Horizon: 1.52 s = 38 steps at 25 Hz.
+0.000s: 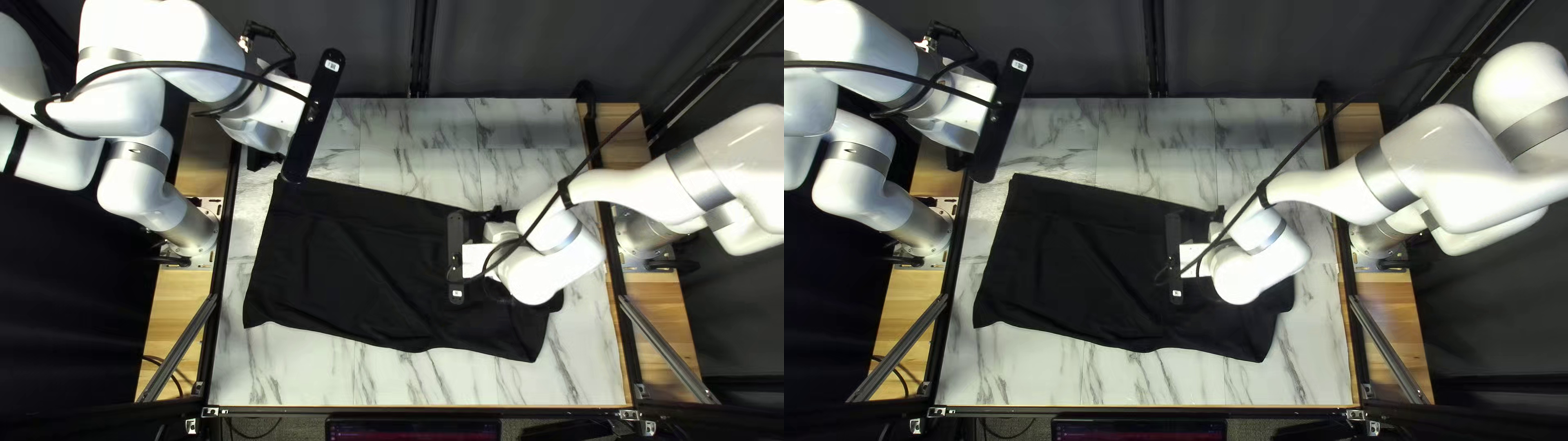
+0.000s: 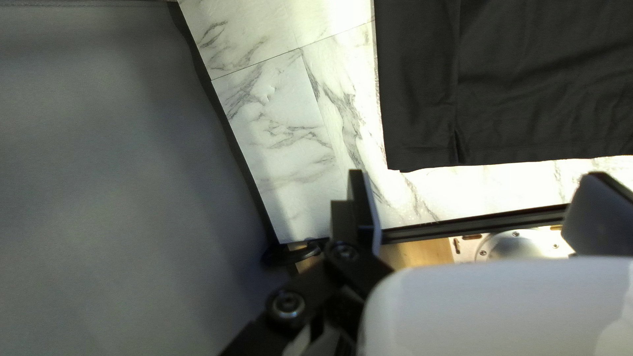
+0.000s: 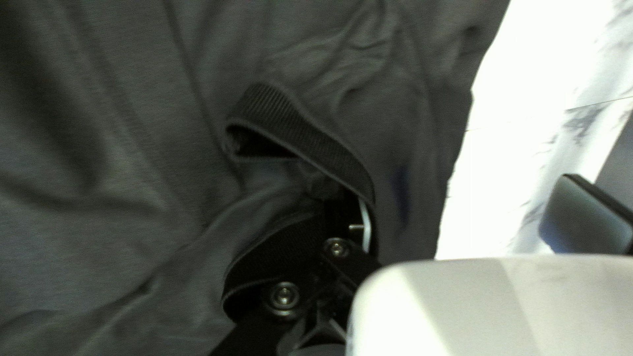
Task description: Fold t-shirt
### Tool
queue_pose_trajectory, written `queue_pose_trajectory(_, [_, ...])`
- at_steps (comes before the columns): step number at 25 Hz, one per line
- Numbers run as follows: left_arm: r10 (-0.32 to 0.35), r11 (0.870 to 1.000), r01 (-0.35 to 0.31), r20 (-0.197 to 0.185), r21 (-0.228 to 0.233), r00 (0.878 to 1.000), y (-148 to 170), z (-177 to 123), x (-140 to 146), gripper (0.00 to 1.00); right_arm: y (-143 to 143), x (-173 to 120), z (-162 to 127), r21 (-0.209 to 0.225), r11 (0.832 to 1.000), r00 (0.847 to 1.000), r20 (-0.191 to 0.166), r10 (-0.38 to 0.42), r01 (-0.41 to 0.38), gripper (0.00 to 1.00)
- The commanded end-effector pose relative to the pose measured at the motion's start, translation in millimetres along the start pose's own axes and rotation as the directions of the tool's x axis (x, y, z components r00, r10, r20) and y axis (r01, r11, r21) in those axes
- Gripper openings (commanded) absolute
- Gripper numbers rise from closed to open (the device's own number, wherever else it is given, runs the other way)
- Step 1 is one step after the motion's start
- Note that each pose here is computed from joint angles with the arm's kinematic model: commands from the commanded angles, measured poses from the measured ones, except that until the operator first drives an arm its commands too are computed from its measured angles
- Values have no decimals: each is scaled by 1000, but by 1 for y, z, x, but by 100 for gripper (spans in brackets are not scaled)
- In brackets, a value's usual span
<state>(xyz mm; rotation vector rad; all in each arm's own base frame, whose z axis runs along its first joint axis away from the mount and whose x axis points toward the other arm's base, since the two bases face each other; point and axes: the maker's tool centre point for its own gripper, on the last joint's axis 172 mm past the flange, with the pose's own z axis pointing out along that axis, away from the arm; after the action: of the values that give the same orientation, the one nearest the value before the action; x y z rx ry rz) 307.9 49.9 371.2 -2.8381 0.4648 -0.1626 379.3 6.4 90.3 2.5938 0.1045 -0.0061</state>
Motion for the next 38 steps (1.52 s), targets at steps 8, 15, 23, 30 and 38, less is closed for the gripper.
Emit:
queue_pose_trajectory(8, [0,1000,0,0,0,1000,0,0,0,100,53,-11,3,-18,1000,1000,-15,-2,2,100])
queue_pose_trajectory(15, [0,1000,0,0,0,1000,0,0,0,100,-26,-8,-37,11,1000,999,-35,9,-9,100])
queue_pose_trajectory(23, [0,1000,0,0,0,1000,0,0,0,100,-48,-20,-49,163,981,995,7,103,-103,100])
queue_pose_trajectory(30, [0,1000,0,0,0,1000,0,0,0,100,-42,-22,-53,192,973,991,13,130,-130,100])
queue_pose_trajectory(38, [0,1000,0,0,0,1000,0,0,0,100,-25,-26,-53,272,958,996,52,79,-90,100])
